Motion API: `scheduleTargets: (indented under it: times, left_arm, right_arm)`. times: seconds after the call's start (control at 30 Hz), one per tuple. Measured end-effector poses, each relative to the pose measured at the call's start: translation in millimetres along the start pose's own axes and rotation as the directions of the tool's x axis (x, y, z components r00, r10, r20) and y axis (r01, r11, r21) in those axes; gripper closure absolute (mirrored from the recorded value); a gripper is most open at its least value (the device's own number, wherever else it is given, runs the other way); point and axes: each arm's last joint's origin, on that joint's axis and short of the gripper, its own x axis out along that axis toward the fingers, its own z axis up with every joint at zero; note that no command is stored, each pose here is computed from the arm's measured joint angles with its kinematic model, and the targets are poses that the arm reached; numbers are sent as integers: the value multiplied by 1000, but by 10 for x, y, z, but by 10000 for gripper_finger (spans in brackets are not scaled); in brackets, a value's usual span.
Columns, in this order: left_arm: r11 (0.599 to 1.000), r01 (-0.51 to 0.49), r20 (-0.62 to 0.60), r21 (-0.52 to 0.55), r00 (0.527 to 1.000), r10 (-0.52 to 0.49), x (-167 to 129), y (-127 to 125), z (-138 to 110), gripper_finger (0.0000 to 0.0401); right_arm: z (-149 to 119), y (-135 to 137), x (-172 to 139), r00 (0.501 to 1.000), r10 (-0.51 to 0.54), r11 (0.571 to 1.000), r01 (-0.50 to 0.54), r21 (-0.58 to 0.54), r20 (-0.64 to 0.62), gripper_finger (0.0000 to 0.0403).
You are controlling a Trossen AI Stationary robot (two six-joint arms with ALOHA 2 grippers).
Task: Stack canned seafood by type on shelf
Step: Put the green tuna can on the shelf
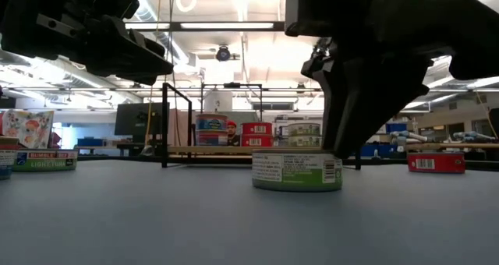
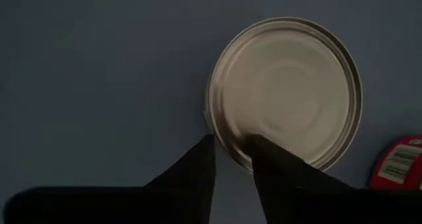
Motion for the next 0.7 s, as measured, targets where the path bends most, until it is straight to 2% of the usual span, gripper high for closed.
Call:
scheduleTargets:
  times: [0.33, 0.5, 0.7]
  left_arm:
    - [1000, 0, -2, 4, 1000, 0, 0, 0, -2, 398]
    - [1000, 0, -3, 4, 1000, 0, 0, 1, -3, 398]
    - [1000, 0, -1, 4, 1000, 0, 0, 0, -1, 398]
  right_arm:
    - [1, 3, 7, 1000, -5, 993, 5, -121, 1, 355]
    - [9, 3, 11, 1000, 0, 993, 2, -121, 9, 394]
    - [25, -62, -24, 999, 30, 997, -29, -76, 14, 396]
